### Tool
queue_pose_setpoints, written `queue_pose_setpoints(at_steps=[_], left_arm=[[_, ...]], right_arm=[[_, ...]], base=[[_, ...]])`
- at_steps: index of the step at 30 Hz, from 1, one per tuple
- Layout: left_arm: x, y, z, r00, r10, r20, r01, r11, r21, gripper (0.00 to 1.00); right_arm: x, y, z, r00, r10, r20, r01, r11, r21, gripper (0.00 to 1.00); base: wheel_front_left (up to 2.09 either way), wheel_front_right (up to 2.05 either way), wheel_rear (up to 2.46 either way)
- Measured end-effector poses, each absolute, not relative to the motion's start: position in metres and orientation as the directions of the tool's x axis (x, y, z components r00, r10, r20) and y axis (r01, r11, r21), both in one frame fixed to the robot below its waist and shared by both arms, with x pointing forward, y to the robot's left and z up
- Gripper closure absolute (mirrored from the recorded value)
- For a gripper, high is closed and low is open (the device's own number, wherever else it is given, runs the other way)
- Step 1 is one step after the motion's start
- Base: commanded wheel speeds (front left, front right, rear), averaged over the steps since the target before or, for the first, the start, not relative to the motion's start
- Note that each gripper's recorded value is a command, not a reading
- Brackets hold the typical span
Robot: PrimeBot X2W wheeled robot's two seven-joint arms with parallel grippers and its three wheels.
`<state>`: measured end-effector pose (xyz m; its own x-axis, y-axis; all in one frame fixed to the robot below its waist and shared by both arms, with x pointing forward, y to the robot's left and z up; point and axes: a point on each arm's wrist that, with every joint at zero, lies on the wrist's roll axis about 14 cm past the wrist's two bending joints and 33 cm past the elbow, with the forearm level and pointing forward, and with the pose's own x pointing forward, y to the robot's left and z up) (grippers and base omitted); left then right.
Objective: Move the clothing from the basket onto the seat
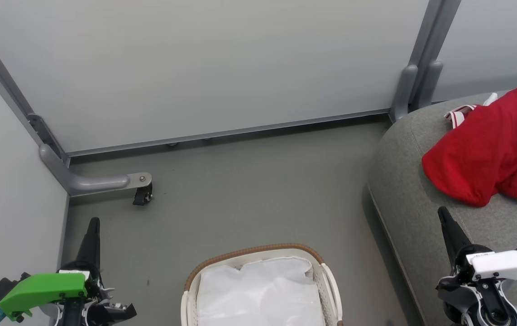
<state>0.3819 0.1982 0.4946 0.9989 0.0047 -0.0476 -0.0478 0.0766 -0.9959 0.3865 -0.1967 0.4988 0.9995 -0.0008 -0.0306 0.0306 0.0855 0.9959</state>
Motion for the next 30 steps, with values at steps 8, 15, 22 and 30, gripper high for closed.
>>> queue_pose_setpoints(at_steps=[8, 15, 22, 30], left_arm=[[0.3849, 0.1985, 0.499, 1.0, 0.0, -0.03, -0.03, 0.028, -0.999, 1.0], [0.3878, 0.1992, 0.5042, 1.0, -0.001, -0.01, -0.01, -0.005, -1.0, 1.0], [0.3878, 0.1993, 0.5042, 1.0, 0.0, -0.01, -0.01, -0.006, -1.0, 1.0], [0.3878, 0.1993, 0.5042, 1.0, 0.0, -0.01, -0.01, -0.006, -1.0, 1.0]], right_arm=[[0.3872, -0.1979, 0.502, 1.0, 0.001, -0.018, 0.018, 0.032, 0.999, 1.0], [0.3875, -0.1991, 0.5038, 1.0, 0.001, -0.01, 0.01, -0.006, 1.0, 1.0], [0.3875, -0.1992, 0.504, 1.0, 0.0, -0.01, 0.01, -0.005, 1.0, 1.0], [0.3875, -0.1992, 0.504, 1.0, 0.0, -0.01, 0.01, -0.006, 1.0, 1.0]], base=[[0.0, 0.0, 0.0], [0.0, 0.0, 0.0], [0.0, 0.0, 0.0], [0.0, 0.0, 0.0]])
